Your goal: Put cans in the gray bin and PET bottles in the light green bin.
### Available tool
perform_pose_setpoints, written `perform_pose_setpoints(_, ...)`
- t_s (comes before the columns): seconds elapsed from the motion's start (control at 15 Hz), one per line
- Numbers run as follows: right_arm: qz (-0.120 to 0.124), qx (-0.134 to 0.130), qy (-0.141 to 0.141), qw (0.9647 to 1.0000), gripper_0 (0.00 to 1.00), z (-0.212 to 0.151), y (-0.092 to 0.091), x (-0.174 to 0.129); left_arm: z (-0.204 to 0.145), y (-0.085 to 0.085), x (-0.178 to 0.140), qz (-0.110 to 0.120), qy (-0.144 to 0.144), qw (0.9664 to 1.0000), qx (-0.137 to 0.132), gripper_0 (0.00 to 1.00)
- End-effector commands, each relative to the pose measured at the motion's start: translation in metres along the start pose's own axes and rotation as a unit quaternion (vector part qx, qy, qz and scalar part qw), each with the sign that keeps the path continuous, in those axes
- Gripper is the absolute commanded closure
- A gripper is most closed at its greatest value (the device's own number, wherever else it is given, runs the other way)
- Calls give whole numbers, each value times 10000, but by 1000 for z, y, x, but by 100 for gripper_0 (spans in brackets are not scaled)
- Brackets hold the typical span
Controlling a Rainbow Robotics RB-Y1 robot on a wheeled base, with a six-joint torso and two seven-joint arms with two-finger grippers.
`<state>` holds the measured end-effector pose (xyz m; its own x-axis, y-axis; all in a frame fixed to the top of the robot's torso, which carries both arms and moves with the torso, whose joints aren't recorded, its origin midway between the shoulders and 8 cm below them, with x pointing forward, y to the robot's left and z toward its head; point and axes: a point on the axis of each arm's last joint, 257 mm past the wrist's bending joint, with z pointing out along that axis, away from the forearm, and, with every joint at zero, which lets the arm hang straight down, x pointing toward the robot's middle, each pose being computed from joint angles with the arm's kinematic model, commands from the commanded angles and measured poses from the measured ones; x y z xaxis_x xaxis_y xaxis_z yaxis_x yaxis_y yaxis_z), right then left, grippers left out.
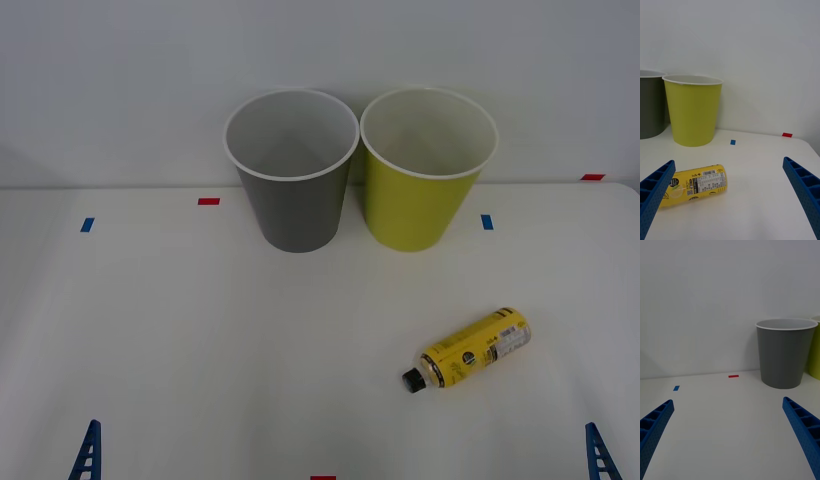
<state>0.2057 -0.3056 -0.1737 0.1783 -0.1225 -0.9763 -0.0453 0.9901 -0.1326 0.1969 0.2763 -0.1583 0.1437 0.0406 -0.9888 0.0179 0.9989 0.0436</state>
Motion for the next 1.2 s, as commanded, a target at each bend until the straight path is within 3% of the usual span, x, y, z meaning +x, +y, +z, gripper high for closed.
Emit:
perform_pose_setpoints(0.07,0,0,0,10000,0,0,0,0,0,0,0,0,0,10000,0,0)
perform_pose_setpoints(1.2,0,0,0,10000,0,0,0,0,0,0,0,0,0,10000,0,0)
